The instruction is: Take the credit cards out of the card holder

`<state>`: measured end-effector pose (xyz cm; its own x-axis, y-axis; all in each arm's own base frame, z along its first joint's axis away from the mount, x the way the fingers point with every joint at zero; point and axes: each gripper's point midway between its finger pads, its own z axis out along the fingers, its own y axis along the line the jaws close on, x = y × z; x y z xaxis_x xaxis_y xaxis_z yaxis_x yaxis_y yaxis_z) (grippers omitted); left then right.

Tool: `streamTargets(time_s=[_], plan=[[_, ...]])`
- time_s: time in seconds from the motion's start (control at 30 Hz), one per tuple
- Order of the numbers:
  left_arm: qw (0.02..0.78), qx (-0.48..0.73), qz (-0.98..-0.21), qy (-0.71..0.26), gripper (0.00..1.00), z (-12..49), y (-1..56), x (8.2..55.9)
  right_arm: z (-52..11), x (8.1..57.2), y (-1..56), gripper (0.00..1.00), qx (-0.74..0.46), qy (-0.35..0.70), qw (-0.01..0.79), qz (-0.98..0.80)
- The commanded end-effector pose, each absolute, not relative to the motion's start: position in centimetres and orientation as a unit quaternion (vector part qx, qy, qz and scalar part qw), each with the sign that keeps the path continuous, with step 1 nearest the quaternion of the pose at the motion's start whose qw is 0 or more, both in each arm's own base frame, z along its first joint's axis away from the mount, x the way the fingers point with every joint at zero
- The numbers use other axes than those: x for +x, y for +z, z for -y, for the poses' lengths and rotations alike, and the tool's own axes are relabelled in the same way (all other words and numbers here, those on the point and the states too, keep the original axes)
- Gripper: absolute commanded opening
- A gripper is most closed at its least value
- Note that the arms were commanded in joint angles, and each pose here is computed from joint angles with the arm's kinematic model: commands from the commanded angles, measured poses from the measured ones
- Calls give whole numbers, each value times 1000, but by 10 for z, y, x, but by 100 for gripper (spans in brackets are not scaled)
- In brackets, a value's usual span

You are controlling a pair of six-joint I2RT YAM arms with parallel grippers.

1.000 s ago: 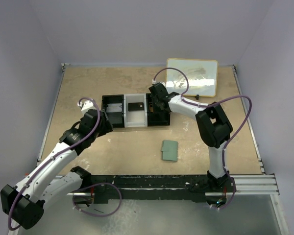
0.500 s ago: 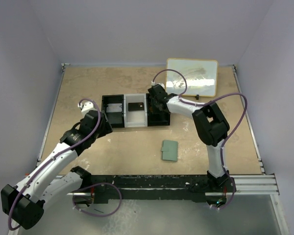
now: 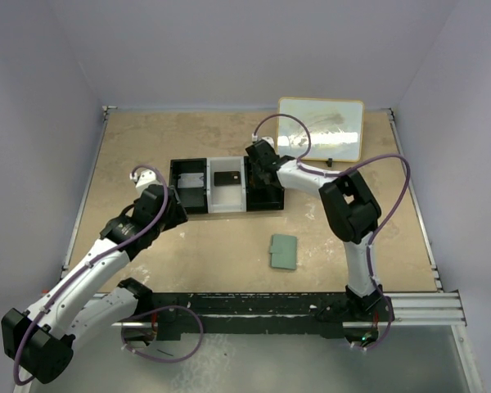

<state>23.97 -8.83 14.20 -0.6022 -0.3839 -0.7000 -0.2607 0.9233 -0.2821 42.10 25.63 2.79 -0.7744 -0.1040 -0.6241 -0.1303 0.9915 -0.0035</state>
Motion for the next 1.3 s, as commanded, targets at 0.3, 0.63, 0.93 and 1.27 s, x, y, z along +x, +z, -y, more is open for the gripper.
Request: streamTargets(time_s=[0.3, 0.63, 0.93, 1.27], plan=[[416, -190, -886, -81, 60, 89, 143, 243, -263, 447, 65, 33, -73, 11, 369, -926], [419, -192, -884, -83, 60, 89, 145, 243, -263, 424, 72, 34, -59, 45, 351, -933], [417, -191, -885, -80, 60, 89, 143, 244, -259, 415, 49, 33, -53, 44, 335, -940], [418, -193, -884, -80, 60, 88, 144, 243, -257, 427, 34, 33, -56, 14, 334, -941]])
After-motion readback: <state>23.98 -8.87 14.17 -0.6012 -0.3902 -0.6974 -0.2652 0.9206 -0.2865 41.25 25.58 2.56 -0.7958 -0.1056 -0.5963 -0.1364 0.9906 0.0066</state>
